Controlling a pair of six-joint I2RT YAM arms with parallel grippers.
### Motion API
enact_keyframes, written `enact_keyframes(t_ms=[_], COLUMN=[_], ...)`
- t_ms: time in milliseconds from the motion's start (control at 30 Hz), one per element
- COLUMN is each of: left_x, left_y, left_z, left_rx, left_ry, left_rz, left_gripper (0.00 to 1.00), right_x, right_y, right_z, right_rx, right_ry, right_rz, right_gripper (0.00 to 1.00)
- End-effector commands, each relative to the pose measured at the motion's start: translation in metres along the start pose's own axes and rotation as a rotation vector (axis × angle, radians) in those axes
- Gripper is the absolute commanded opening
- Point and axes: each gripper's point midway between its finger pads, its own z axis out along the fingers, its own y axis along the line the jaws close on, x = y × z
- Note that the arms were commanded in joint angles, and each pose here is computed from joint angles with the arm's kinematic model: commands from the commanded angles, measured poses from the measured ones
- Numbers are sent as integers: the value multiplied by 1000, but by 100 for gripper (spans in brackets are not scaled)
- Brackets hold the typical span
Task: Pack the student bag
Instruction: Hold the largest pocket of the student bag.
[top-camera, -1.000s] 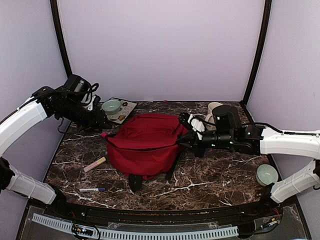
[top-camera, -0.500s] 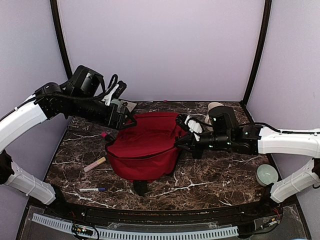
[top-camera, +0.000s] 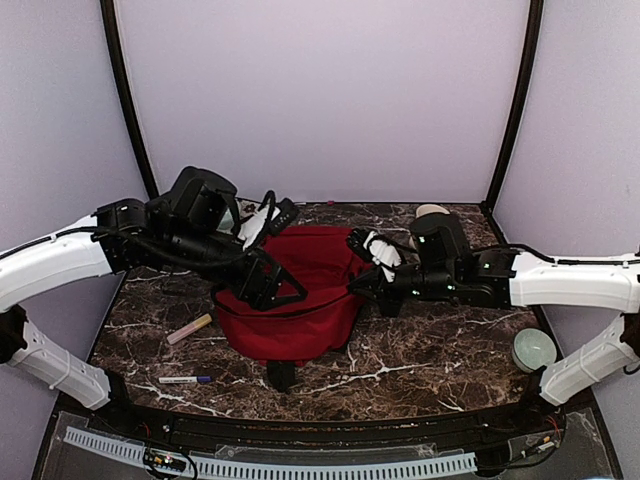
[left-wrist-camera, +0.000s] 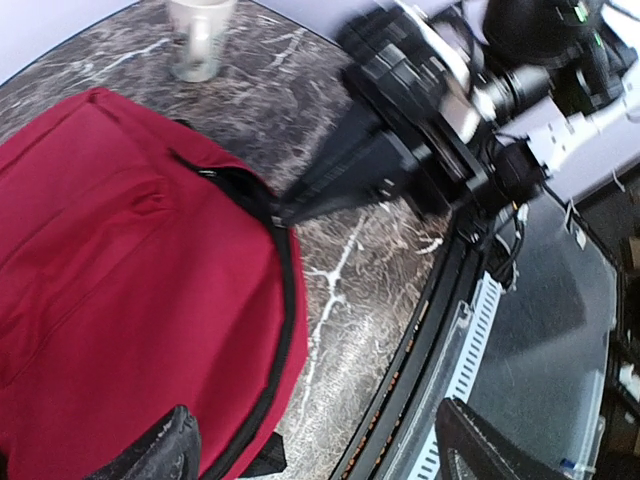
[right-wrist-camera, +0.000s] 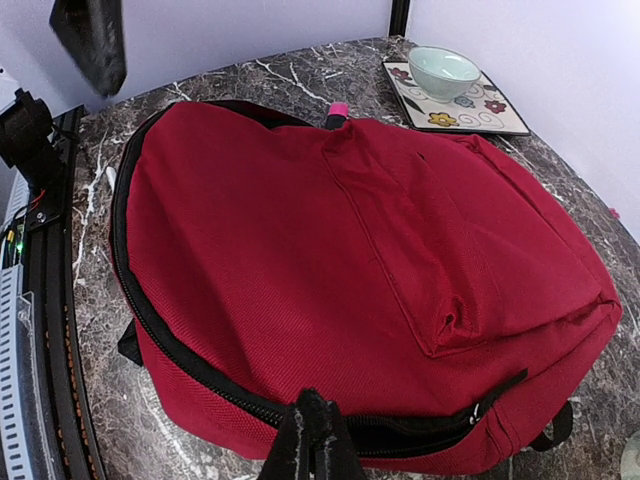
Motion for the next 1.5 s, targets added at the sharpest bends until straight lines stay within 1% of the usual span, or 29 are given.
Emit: enact_keyframes(t_ms=[0, 200, 400, 633, 700, 767, 833, 967, 1167, 1300, 1367, 1467], left_x=[13, 27, 32, 54, 57, 57, 53, 44, 35, 42, 46, 49], left_y=[-14, -6, -2, 8, 10, 10, 6, 0, -5, -1, 0, -1], left_z=[23, 54, 73, 93, 95, 95, 93, 83, 60, 54, 53, 53], left_rx=[60, 21, -32, -66, -78, -80, -70, -59, -59, -72, -71, -63], left_ry=[4, 20, 21, 47, 49, 54, 52, 26, -15, -6, 0, 2], left_rz=[111, 181, 272, 319, 336, 351, 360, 363, 348, 333, 330, 320], left_gripper=[83, 78, 72, 57, 48, 29, 17, 0, 0, 0, 0, 0], right_x=[-39, -41, -44, -44, -44, -45, -47, -50, -51, -49, -46, -39], right_y=[-2, 0, -1, 1, 1, 0, 0, -1, -14, -47, -61, -78], right_z=[-2, 0, 2, 3, 4, 4, 5, 7, 11, 7, 8, 12], right_rx=[13, 6, 5, -7, -5, -5, -3, 0, 61, 169, 193, 237], right_ry=[-116, -110, -90, -79, -79, -82, -87, -106, -120, -170, -165, -141], right_rz=[-7, 0, -3, 6, 6, 6, 5, 6, -22, 26, 72, 87], right_gripper=[0, 0, 0, 0, 0, 0, 0, 0, 0, 0, 0, 0])
